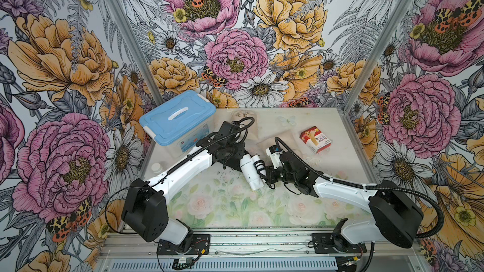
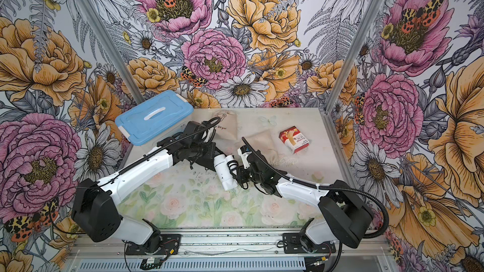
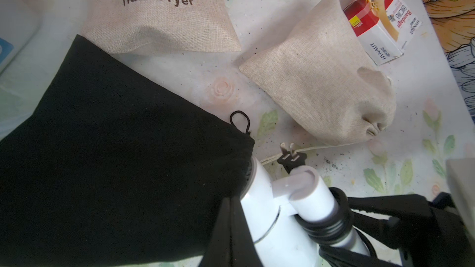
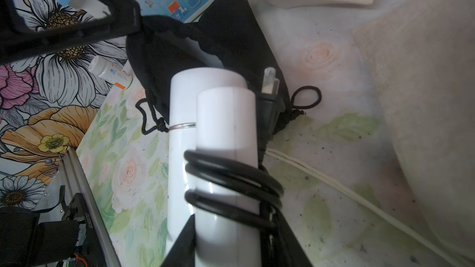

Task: Pack away hair dryers
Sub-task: Place the hair dryer in the drawstring bag.

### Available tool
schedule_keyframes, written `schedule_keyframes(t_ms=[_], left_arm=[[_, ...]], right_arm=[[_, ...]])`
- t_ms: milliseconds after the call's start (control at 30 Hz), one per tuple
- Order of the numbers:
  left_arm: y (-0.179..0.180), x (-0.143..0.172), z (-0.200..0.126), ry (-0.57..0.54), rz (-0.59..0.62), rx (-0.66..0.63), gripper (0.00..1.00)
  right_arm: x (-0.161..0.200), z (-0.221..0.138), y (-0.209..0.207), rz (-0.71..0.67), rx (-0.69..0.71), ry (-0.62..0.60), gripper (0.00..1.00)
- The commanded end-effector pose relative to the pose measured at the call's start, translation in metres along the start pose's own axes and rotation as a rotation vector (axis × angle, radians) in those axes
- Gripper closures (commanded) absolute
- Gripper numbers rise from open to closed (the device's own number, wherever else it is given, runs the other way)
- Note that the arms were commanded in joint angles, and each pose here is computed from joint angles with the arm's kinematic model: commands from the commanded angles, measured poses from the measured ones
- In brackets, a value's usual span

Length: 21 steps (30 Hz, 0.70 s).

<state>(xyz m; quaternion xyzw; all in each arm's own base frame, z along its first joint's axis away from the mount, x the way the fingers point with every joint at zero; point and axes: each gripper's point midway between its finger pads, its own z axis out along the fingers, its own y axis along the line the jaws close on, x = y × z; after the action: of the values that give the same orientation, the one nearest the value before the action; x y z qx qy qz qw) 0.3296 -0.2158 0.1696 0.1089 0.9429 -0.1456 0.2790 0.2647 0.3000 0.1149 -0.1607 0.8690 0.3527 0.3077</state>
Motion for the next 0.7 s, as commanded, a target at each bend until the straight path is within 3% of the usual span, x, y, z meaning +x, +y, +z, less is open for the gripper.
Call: schedule_keyframes(t_ms=[0, 667], left_arm=[[-0.015, -0.016, -0.006, -0.045, -0.004, 0.052, 1.00], [-0.022, -0.040, -0.036, -0.125, -0.040, 0.107, 1.00]], right_arm=[[-0.044, -0.005, 0.041, -0.068, -0.149, -0.122, 0.91], [-0.040, 0.005, 0.049, -0.098, -0.210, -0.095, 0.91]])
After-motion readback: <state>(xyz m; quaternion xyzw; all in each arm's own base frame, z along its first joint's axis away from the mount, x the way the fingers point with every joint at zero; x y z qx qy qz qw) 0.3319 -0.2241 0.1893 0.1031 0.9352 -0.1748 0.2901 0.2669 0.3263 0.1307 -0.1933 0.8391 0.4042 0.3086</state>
